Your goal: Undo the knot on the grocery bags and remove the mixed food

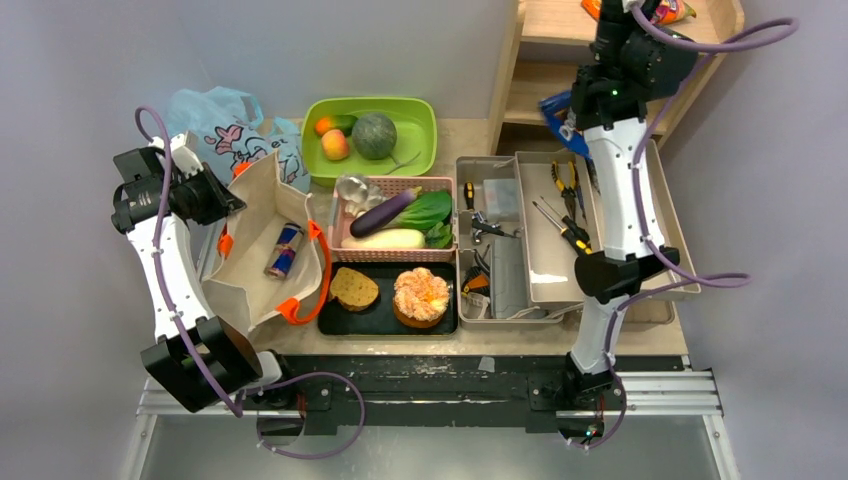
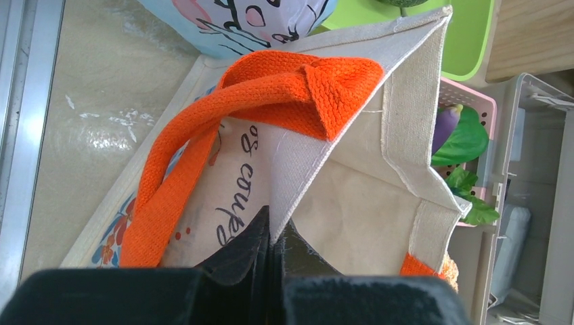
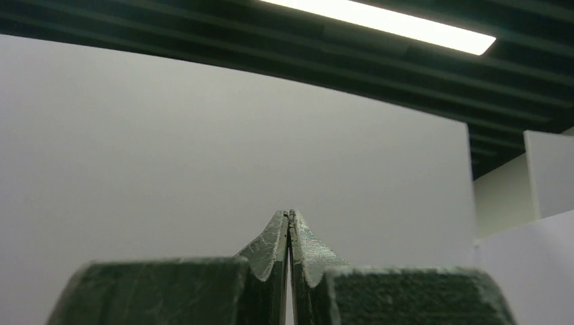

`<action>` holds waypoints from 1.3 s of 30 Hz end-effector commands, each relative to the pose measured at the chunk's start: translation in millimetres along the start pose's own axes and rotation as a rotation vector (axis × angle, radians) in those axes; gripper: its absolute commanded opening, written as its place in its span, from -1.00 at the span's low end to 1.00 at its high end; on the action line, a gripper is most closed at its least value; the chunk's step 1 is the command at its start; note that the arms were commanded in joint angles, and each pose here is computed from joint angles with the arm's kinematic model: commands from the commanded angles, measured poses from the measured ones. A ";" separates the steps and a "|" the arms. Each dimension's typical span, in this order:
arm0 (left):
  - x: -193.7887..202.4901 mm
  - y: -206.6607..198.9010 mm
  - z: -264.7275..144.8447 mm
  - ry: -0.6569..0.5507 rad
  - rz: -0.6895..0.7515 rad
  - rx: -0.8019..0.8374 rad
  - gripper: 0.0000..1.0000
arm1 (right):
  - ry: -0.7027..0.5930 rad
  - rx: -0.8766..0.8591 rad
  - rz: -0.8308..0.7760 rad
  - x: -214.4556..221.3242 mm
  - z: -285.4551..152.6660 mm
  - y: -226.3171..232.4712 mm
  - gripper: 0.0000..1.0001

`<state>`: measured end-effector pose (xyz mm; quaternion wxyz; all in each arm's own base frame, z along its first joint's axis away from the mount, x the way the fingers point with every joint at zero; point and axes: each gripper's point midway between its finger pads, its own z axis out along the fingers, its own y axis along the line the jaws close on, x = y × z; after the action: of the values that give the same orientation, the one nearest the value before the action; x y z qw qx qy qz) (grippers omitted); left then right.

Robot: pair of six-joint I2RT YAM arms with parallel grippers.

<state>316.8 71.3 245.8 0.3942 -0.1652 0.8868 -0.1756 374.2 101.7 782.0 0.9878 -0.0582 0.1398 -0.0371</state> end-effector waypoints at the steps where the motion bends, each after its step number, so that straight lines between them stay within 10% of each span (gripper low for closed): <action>1: -3.9 -10.7 -4.3 -0.029 0.010 0.034 -1.00 | -0.111 0.098 -0.224 -26.7 2.3 -48.0 -1.00; 6: -5.7 -11.3 -6.3 -0.033 0.011 0.029 -1.00 | 0.109 -0.066 -0.087 15.0 -8.9 -26.5 -1.00; 12: -1.4 -8.4 -2.6 -0.031 -0.014 0.022 -1.00 | 0.514 -0.466 0.002 76.7 -132.9 42.3 0.54; 15: 0.8 -7.5 0.7 -0.028 -0.034 0.024 -1.00 | 0.692 -0.541 -0.037 92.8 -187.6 43.8 0.87; 26: -0.8 -5.3 2.9 -0.012 -0.031 0.013 -1.00 | 1.500 -0.732 -0.279 165.7 -412.1 2.2 0.98; 39: 4.0 -9.3 -0.8 0.010 0.004 0.034 -1.00 | 1.532 -0.516 -0.535 223.7 -445.0 -32.8 0.98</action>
<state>316.9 69.6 239.5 0.3901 -0.1790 0.8846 -0.1825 444.6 23.2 264.2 0.4816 -0.3196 0.7930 -0.1925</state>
